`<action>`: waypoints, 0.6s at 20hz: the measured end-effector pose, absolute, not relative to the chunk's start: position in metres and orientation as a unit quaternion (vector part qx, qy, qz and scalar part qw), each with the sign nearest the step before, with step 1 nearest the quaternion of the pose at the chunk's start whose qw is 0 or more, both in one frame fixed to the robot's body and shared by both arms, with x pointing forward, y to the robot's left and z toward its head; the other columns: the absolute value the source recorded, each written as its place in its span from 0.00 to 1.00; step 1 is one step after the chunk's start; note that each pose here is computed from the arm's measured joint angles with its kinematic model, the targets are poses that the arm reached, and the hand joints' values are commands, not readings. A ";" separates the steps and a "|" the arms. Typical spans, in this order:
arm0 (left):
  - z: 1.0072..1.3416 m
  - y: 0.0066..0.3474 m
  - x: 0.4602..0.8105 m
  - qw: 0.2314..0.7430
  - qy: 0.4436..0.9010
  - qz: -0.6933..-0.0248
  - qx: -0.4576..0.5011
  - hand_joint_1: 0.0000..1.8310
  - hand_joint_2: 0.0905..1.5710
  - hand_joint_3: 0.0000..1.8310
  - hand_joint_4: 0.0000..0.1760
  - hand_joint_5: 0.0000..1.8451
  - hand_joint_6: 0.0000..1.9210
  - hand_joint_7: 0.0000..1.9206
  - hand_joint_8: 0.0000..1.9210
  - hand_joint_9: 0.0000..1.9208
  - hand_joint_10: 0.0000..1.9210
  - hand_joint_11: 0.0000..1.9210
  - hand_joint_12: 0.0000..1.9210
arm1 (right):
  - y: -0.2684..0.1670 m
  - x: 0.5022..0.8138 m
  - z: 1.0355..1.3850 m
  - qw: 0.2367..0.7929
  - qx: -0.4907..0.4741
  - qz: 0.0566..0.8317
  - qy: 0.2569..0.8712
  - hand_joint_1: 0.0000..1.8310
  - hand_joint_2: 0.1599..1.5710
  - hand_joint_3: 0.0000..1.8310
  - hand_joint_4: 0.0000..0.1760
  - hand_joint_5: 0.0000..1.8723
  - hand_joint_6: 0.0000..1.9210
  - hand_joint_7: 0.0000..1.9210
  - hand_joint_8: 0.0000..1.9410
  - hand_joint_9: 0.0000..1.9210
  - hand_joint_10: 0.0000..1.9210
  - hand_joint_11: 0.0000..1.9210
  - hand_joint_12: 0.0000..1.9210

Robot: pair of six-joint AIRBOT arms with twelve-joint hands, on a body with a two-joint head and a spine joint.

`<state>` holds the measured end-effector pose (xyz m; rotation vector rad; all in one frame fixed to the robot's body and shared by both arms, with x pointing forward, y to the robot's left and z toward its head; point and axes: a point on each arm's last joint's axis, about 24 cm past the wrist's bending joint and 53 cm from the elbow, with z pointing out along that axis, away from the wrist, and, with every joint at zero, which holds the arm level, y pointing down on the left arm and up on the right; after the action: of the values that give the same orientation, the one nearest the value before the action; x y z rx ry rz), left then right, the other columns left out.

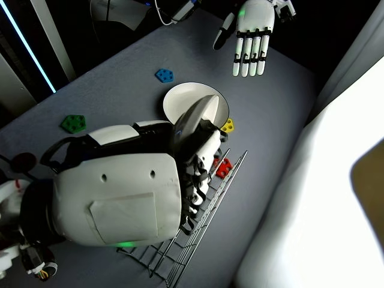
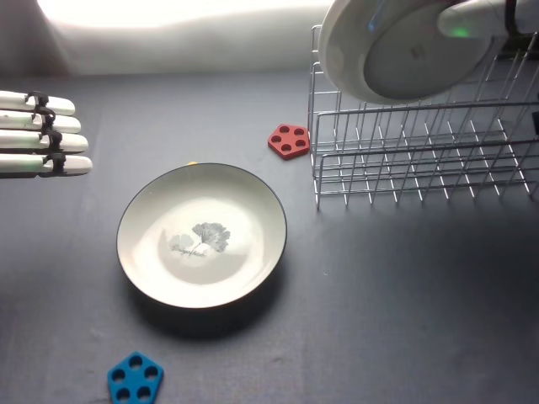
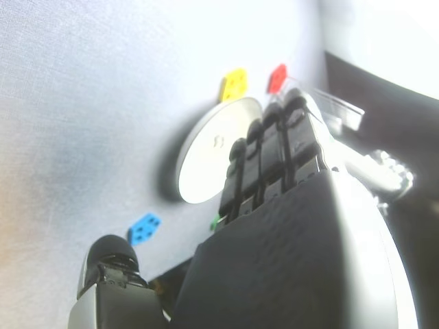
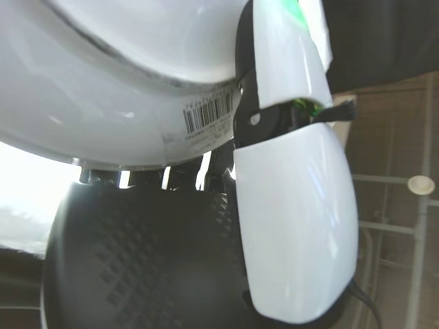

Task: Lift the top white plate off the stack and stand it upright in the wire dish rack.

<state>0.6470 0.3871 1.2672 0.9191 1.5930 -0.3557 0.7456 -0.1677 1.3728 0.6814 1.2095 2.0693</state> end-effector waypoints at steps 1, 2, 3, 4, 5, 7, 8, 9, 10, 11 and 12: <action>1.267 0.387 0.647 0.593 0.685 -0.153 0.395 0.05 0.60 0.00 0.00 0.05 0.00 0.05 0.00 0.06 0.01 0.06 0.01 | -0.168 0.746 1.372 0.319 0.261 0.787 0.460 0.82 0.62 0.00 0.00 0.52 0.48 0.61 0.20 0.59 0.37 0.54 0.69; 1.267 0.387 0.647 0.593 0.685 -0.153 0.395 0.05 0.60 0.00 0.00 0.04 0.00 0.05 0.00 0.05 0.00 0.05 0.01 | -0.168 0.747 1.370 0.317 0.263 0.786 0.461 0.82 0.62 0.00 0.00 0.53 0.46 0.62 0.16 0.60 0.36 0.54 0.68; 1.267 0.387 0.647 0.593 0.685 -0.153 0.395 0.05 0.60 0.00 0.00 0.05 0.00 0.05 0.00 0.05 0.00 0.06 0.01 | -0.167 0.748 1.369 0.319 0.262 0.784 0.463 0.82 0.62 0.00 0.00 0.53 0.47 0.61 0.19 0.59 0.36 0.54 0.68; 1.267 0.387 0.647 0.593 0.685 -0.153 0.395 0.05 0.60 0.00 0.00 0.04 0.00 0.05 0.00 0.06 0.00 0.06 0.02 | -0.167 0.751 1.366 0.320 0.265 0.781 0.466 0.82 0.62 0.00 0.00 0.53 0.47 0.61 0.20 0.59 0.36 0.55 0.67; 1.268 0.387 0.647 0.593 0.684 -0.154 0.395 0.06 0.60 0.00 0.00 0.05 0.00 0.05 0.00 0.06 0.00 0.06 0.02 | -0.168 0.753 1.364 0.319 0.271 0.780 0.465 0.82 0.62 0.00 0.00 0.52 0.48 0.61 0.20 0.60 0.35 0.55 0.67; 1.268 0.388 0.647 0.593 0.685 -0.152 0.395 0.06 0.60 0.00 0.00 0.04 0.00 0.04 0.00 0.05 0.00 0.05 0.01 | -0.169 0.756 1.359 0.320 0.273 0.776 0.470 0.82 0.63 0.00 0.00 0.51 0.50 0.59 0.24 0.59 0.37 0.55 0.67; 1.268 0.388 0.647 0.594 0.684 -0.152 0.395 0.05 0.60 0.00 0.00 0.05 0.00 0.05 0.00 0.06 0.00 0.06 0.01 | -0.169 0.756 1.357 0.320 0.273 0.775 0.471 0.82 0.63 0.00 0.00 0.51 0.49 0.59 0.23 0.59 0.37 0.54 0.69; 1.269 0.388 0.647 0.594 0.684 -0.153 0.394 0.05 0.60 0.00 0.00 0.04 0.00 0.04 0.00 0.05 0.00 0.05 0.01 | -0.169 0.757 1.357 0.321 0.273 0.775 0.471 0.82 0.63 0.00 0.00 0.51 0.49 0.59 0.23 0.59 0.37 0.54 0.69; 1.270 0.387 0.647 0.596 0.684 -0.155 0.392 0.04 0.60 0.00 0.00 0.04 0.00 0.04 0.00 0.04 0.00 0.04 0.01 | -0.168 0.757 1.357 0.320 0.273 0.775 0.472 0.82 0.63 0.00 0.00 0.51 0.50 0.59 0.24 0.59 0.36 0.54 0.68; 1.271 0.387 0.647 0.597 0.685 -0.158 0.387 0.05 0.60 0.00 0.00 0.03 0.00 0.03 0.00 0.04 0.00 0.05 0.01 | -0.168 0.757 1.355 0.318 0.275 0.775 0.471 0.82 0.63 0.00 0.00 0.51 0.50 0.58 0.24 0.60 0.36 0.54 0.69; 1.271 0.386 0.647 0.597 0.685 -0.159 0.386 0.05 0.60 0.00 0.00 0.03 0.00 0.03 0.00 0.04 0.00 0.05 0.01 | -0.168 0.758 1.352 0.317 0.277 0.774 0.473 0.82 0.63 0.00 0.00 0.51 0.50 0.58 0.24 0.60 0.36 0.54 0.69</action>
<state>0.6465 0.3865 1.2712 0.8950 1.5907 -0.3700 0.7577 -0.1683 1.3521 0.7298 1.2440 2.0378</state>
